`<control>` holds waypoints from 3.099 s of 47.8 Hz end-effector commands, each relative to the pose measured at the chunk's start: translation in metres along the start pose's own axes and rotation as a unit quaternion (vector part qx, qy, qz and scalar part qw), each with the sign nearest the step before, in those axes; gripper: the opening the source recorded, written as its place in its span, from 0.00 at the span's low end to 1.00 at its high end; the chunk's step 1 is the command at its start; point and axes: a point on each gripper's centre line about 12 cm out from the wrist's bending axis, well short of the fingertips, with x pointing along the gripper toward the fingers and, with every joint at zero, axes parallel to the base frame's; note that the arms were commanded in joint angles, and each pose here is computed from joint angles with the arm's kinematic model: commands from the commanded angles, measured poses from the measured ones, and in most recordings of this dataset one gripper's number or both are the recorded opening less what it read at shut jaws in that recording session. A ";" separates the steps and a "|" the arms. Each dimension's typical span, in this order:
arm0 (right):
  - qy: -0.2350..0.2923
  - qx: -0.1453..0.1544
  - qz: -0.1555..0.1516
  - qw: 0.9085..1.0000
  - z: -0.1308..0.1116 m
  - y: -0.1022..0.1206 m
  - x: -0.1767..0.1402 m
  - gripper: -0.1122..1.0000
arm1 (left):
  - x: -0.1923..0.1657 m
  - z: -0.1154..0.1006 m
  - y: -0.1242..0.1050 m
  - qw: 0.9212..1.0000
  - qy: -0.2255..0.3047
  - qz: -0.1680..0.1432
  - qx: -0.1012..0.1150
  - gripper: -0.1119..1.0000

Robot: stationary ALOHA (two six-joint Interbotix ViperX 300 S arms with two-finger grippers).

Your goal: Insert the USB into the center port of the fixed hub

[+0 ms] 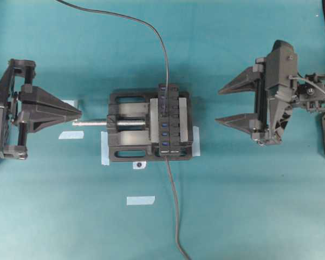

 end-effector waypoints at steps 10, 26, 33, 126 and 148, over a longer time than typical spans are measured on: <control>-0.019 -0.002 0.005 1.000 0.005 0.002 -0.002 0.86 | 0.000 0.004 0.000 1.000 -0.007 0.000 0.003 0.10; -0.016 -0.001 0.005 1.000 0.004 0.002 -0.003 0.86 | 0.000 0.000 0.002 1.000 -0.003 0.004 0.004 0.10; -0.015 -0.001 0.005 1.000 0.002 0.001 -0.003 0.86 | -0.001 0.000 0.003 1.000 -0.004 0.006 0.004 0.10; -0.005 -0.003 0.003 1.000 -0.007 0.000 -0.003 0.86 | -0.001 0.000 0.008 1.000 -0.006 0.015 0.014 0.10; -0.007 -0.007 0.002 1.000 -0.007 -0.001 -0.003 0.86 | -0.001 0.000 0.008 1.000 -0.006 0.015 0.014 0.10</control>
